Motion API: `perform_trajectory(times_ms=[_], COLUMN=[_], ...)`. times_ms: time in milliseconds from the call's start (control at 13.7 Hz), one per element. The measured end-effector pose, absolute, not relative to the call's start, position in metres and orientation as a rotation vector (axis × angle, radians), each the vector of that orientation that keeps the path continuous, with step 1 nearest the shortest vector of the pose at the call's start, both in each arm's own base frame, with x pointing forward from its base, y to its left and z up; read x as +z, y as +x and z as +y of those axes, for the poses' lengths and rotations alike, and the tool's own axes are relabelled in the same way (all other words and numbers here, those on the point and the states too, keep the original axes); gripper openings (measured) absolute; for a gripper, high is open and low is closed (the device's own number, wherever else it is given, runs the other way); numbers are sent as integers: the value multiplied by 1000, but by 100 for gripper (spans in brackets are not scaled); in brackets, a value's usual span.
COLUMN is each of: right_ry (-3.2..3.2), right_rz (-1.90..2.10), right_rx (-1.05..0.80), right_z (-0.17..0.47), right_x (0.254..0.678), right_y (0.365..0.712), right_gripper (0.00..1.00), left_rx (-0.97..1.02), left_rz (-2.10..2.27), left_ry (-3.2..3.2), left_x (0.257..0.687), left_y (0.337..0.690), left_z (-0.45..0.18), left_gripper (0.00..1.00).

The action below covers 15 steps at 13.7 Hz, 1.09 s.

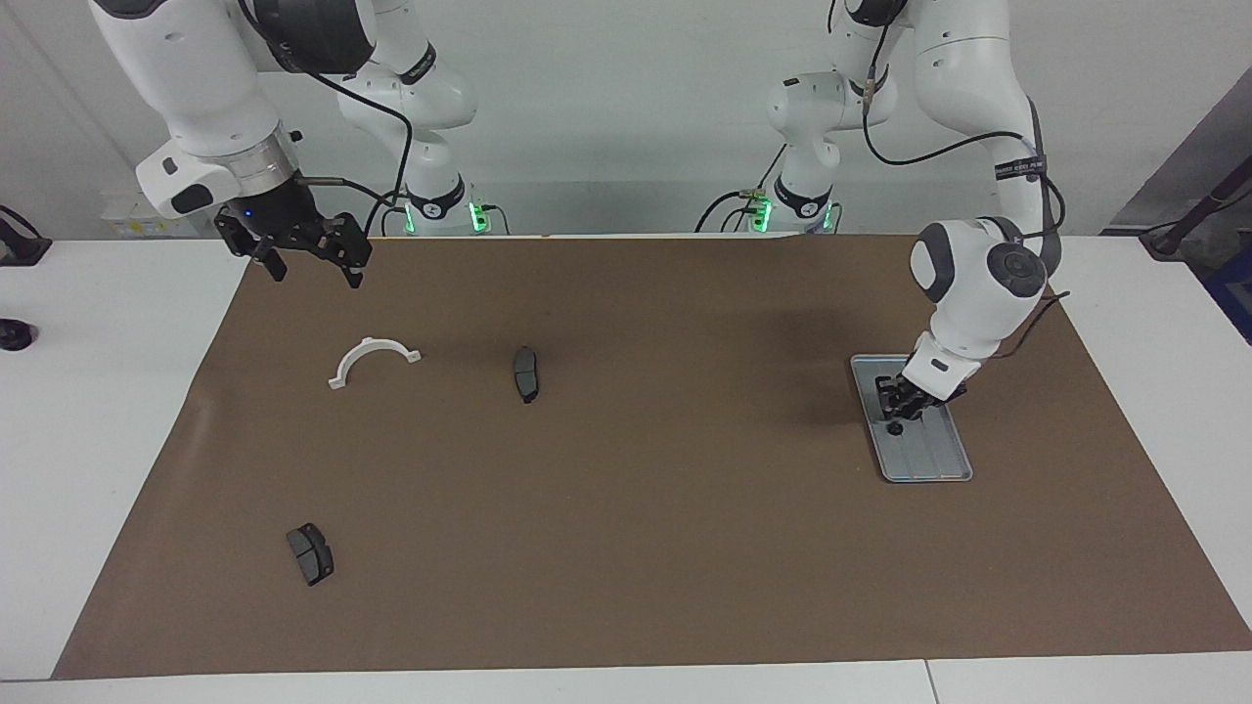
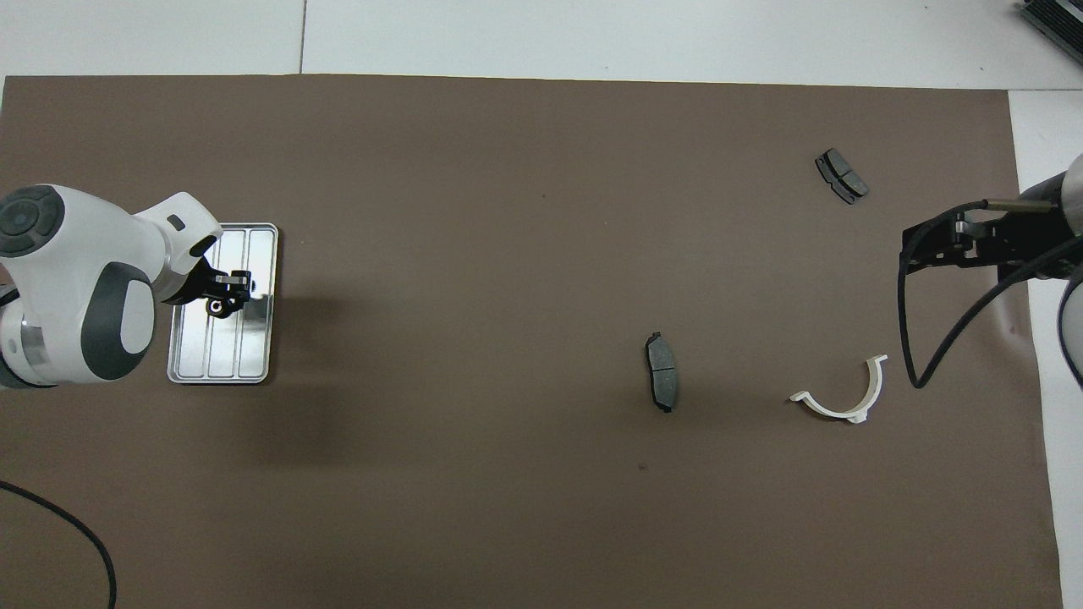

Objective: Pick bearing gear from pile to tray

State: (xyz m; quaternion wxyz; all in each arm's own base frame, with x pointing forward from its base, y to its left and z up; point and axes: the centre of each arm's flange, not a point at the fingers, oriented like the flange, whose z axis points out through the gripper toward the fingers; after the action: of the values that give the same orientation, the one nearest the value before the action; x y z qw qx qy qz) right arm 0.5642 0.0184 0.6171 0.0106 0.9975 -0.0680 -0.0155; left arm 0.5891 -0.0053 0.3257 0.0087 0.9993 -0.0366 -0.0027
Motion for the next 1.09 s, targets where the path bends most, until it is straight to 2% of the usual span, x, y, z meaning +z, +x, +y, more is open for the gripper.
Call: perform_trajectory(times_ms=[584, 729, 802, 1094], right_ry=[3113, 3113, 3113, 3113], right_rz=[-212, -212, -212, -212], right_rx=[-49, -49, -49, -49], right_z=[18, 18, 18, 18], right_x=[617, 617, 617, 617], right_y=[564, 564, 564, 564], right_gripper=[100, 100, 100, 100], left_rx=[-157, -162, -161, -138], left_rz=[-150, -151, -152, -156], left_ry=[3115, 3115, 3115, 3117], left_x=[314, 314, 315, 322], left_y=[562, 560, 560, 562], left_z=[-10, -10, -10, -12], left_gripper=[35, 39, 46, 88])
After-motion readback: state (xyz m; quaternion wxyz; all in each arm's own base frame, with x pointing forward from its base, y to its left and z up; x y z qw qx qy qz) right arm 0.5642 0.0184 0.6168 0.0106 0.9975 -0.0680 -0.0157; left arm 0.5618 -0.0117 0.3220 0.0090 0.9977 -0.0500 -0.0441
